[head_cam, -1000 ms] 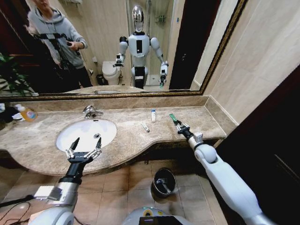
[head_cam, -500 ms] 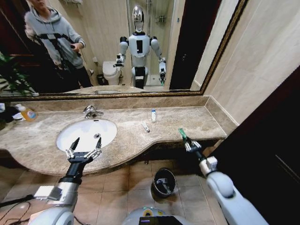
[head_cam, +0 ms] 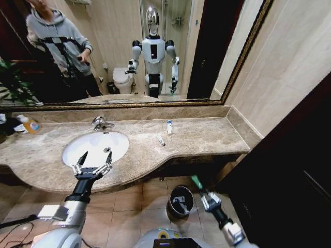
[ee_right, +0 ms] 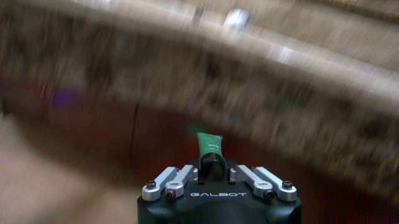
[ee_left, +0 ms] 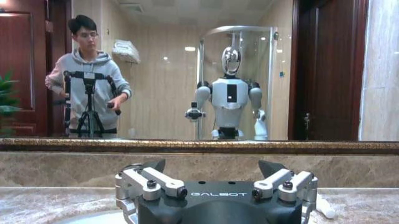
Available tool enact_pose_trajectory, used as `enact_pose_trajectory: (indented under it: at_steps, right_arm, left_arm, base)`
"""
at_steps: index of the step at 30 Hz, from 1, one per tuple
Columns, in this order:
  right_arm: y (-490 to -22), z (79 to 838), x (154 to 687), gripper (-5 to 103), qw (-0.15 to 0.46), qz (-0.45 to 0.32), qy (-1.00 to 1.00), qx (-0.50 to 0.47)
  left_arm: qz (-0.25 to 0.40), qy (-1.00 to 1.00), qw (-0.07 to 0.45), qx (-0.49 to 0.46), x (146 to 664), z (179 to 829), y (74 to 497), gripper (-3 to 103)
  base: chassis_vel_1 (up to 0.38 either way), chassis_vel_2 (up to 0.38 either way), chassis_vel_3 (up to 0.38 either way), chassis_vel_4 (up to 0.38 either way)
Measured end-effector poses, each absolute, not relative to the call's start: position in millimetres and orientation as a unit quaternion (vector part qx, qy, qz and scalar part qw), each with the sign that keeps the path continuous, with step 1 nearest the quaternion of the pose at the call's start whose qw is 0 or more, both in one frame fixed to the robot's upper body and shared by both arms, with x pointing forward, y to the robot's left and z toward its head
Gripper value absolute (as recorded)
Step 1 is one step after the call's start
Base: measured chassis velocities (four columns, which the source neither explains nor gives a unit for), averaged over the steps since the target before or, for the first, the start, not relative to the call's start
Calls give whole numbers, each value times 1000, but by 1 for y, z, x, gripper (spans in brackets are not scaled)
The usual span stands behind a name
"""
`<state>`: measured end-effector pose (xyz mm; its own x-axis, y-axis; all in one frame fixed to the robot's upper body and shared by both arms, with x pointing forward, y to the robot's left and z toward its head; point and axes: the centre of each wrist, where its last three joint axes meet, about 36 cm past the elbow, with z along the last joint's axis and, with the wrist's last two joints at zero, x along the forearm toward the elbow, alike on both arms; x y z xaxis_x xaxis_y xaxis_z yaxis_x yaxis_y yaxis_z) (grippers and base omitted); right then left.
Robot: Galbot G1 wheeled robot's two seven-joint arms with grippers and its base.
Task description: Pick up the trash from the sink and place it in the trash bin.
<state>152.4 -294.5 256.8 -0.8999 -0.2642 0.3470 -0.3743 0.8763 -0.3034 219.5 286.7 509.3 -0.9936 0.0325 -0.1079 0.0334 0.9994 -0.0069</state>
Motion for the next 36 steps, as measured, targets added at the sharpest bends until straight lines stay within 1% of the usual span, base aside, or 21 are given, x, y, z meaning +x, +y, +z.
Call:
enact_pose_trajectory:
  at_steps: [1, 2, 3, 5, 6, 8, 10, 12, 13, 15, 23, 29, 34, 35, 36]
  right_arm:
    - [-291, 238, 146, 20, 193, 192, -947, 170]
    - [-290, 230, 146, 20, 212, 195, -942, 174]
    - [-289, 222, 147, 20, 229, 199, -936, 179]
    - [-289, 217, 148, 20, 238, 202, -932, 182]
    - [-289, 202, 158, 20, 265, 215, -920, 192]
    - [-286, 187, 175, 20, 287, 233, -906, 207]
    - [-285, 184, 180, 20, 292, 237, -902, 212]
    - [-281, 170, 204, 20, 303, 256, -887, 236]
    - [-281, 170, 204, 20, 303, 256, -887, 236]
    - [-271, 155, 221, 20, 309, 273, -875, 253]
    - [-252, 125, 252, 20, 319, 284, -864, 267]
    - [-259, 110, 274, 20, 328, 290, -861, 259]
    - [-264, 109, 281, 20, 328, 291, -862, 253]
    - [-265, 110, 282, 19, 327, 291, -863, 251]
    - [-266, 110, 283, 22, 326, 288, -866, 247]
  left_arm:
    - [-4, 998, 54, 16, 219, 509, 287, 100]
    - [-4, 998, 54, 17, 219, 509, 287, 100]
    - [-4, 998, 54, 16, 219, 509, 287, 100]
    - [-4, 998, 54, 17, 219, 509, 287, 100]
    - [-4, 998, 54, 16, 219, 509, 287, 100]
    - [-4, 998, 54, 16, 219, 509, 287, 100]
    - [-4, 998, 54, 16, 219, 509, 287, 100]
    - [-4, 998, 54, 16, 219, 509, 287, 100]
    - [-4, 998, 54, 16, 219, 509, 287, 100]
    - [-4, 998, 54, 17, 219, 509, 287, 100]
    - [-4, 998, 54, 16, 219, 509, 287, 100]
    - [-4, 998, 54, 16, 219, 509, 287, 100]
    - [-4, 998, 54, 16, 219, 509, 287, 100]
    - [-4, 998, 54, 16, 219, 509, 287, 100]
    - [-4, 998, 54, 16, 219, 509, 287, 100]
  base:
    - [0, 0, 0, 0]
    - [0, 0, 0, 0]
    - [0, 0, 0, 0]
    - [0, 0, 0, 0]
    - [0, 0, 0, 0]
    - [0, 0, 0, 0]
    - [0, 0, 0, 0]
    - [0, 0, 0, 0]
    - [0, 0, 0, 0]
    - [0, 0, 0, 0]
    - [0, 0, 0, 0]
    - [0, 0, 0, 0]
    - [0, 0, 0, 0]
    - [0, 0, 0, 0]
    - [0, 0, 0, 0]
